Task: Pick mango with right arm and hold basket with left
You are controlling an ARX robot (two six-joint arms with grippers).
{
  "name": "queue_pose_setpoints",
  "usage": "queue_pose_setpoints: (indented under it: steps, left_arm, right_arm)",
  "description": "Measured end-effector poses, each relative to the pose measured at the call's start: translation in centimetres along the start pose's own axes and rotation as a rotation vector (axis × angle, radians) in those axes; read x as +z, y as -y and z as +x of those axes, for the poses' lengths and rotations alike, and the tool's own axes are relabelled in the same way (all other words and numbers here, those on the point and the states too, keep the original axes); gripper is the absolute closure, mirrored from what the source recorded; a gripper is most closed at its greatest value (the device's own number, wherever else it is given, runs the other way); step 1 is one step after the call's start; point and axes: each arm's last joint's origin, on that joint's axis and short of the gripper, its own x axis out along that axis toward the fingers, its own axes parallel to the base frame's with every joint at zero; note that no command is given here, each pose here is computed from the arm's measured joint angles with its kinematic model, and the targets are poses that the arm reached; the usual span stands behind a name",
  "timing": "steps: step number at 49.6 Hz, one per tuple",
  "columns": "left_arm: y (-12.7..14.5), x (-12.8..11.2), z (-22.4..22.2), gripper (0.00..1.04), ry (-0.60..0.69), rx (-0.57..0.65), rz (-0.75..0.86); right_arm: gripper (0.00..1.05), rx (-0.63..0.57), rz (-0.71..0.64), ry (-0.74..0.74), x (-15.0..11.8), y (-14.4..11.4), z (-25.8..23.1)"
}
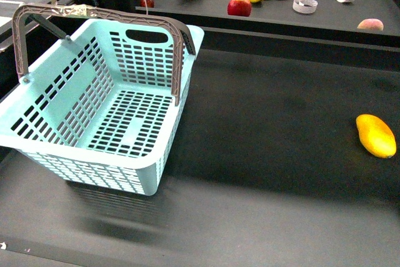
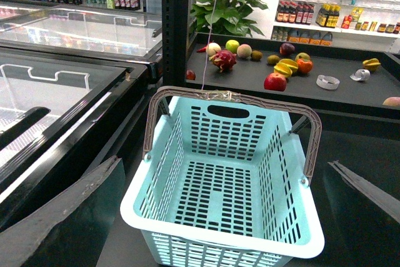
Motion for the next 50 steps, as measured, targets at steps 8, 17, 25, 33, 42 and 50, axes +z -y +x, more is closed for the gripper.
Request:
queue_pose_setpoints:
  steps: [8, 17, 25, 33, 42, 50]
  left_arm:
    - [0.0, 0.0, 0.0, 0.06, 0.0, 0.0, 0.0]
    - [0.0, 0.0, 0.0, 0.06, 0.0, 0.0, 0.0]
    - [0.4, 1.4, 1.1, 0.06, 0.178, 0.329, -0.088]
    - [0.7, 0.5, 4.3, 0.06, 0.108, 0.442, -0.2]
    - [2.6, -1.0, 10.3, 0.06, -0.09, 0.367, -0.35]
    - [4.3, -2.6, 15.7, 0.06, -0.195, 0.34, -0.511]
  right_arm:
    - [0.08, 0.0, 0.0, 0.0, 0.0, 0.0, 0.0]
    - [0.08, 0.0, 0.0, 0.0, 0.0, 0.0, 0.0]
    - [0.08, 0.001, 0.0, 0.0, 0.0, 0.0, 0.0]
    - [0.08, 0.001, 0.0, -0.001, 0.0, 0.0, 0.0]
    - [0.08, 0.001, 0.0, -0.001, 0.0, 0.0, 0.0]
    - [0.08, 0.001, 0.0, -0.001, 0.0, 0.0, 0.0]
